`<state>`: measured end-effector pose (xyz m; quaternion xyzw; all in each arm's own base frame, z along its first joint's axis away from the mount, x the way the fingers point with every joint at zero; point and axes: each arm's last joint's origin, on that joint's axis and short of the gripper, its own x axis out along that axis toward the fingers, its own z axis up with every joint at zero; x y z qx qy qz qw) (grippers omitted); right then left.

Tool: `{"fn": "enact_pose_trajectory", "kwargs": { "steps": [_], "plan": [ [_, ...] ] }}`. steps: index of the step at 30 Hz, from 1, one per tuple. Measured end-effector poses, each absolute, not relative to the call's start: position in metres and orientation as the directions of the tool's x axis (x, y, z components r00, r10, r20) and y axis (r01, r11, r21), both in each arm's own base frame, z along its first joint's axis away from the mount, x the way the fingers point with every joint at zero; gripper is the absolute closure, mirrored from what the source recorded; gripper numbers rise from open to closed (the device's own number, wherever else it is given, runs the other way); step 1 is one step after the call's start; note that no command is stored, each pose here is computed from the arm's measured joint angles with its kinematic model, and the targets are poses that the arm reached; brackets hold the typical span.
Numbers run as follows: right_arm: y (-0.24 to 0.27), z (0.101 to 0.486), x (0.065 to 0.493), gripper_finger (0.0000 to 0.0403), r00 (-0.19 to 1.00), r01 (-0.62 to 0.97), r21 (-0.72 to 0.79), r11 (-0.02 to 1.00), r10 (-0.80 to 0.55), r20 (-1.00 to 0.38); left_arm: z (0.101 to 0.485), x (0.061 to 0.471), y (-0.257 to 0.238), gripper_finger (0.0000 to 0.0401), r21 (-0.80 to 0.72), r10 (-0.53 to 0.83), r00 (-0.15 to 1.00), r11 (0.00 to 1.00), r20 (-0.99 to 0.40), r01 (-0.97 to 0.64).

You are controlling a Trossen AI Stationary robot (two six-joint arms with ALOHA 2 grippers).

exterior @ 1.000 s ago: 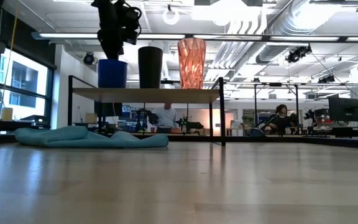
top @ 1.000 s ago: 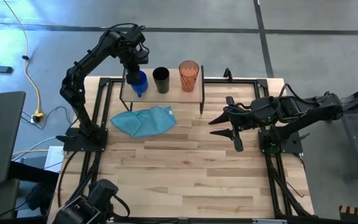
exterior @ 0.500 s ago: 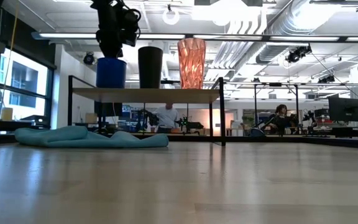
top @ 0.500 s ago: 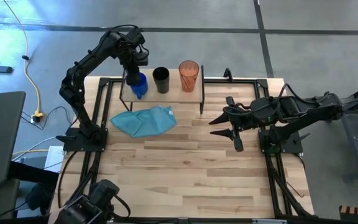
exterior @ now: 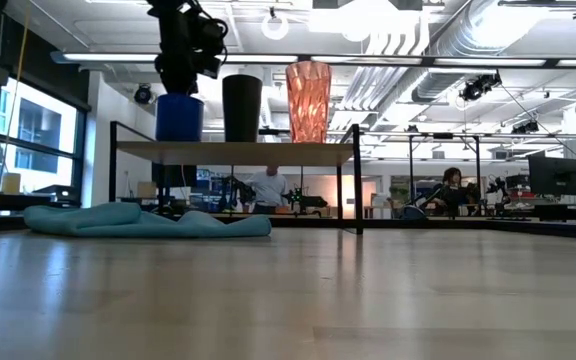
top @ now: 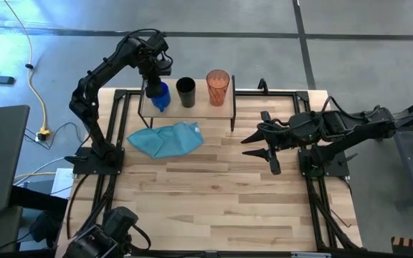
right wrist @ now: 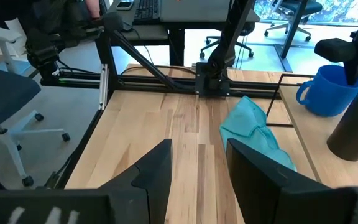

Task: Stack small to large cups/mugs on shelf
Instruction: Put the blue cup on the shelf, then return to Home Position

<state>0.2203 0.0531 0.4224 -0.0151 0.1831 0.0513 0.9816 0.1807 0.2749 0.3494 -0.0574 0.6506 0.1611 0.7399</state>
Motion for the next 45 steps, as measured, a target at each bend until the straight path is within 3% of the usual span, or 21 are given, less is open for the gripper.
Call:
{"fn": "enact_pose_trajectory", "kwargs": {
  "steps": [8, 21, 34, 45],
  "plan": [
    [0.053, 0.422, 0.220, 0.0258, 0.927, -0.104, -0.016, 0.994, 0.091, -0.365, 0.350, 0.181, 0.275, 0.0340, 0.121, 0.161, 0.110, 0.944, -0.981, -0.306],
    [0.053, 0.421, 0.220, 0.0258, 0.924, -0.107, -0.024, 0.994, 0.091, -0.372, 0.350, 0.182, 0.273, 0.0379, 0.088, 0.134, 0.148, 0.955, -0.980, -0.283],
    [0.045, 0.420, 0.221, 0.0258, 0.919, -0.092, -0.013, 0.996, 0.079, -0.387, 0.351, 0.182, 0.273, 0.0382, 0.082, 0.134, 0.151, 0.948, -0.979, -0.308],
    [0.041, 0.420, 0.222, 0.0258, 0.918, -0.098, -0.014, 0.995, 0.085, -0.388, 0.351, 0.182, 0.272, 0.0318, 0.078, 0.129, 0.148, 0.947, -0.981, -0.312]
  ]
}}
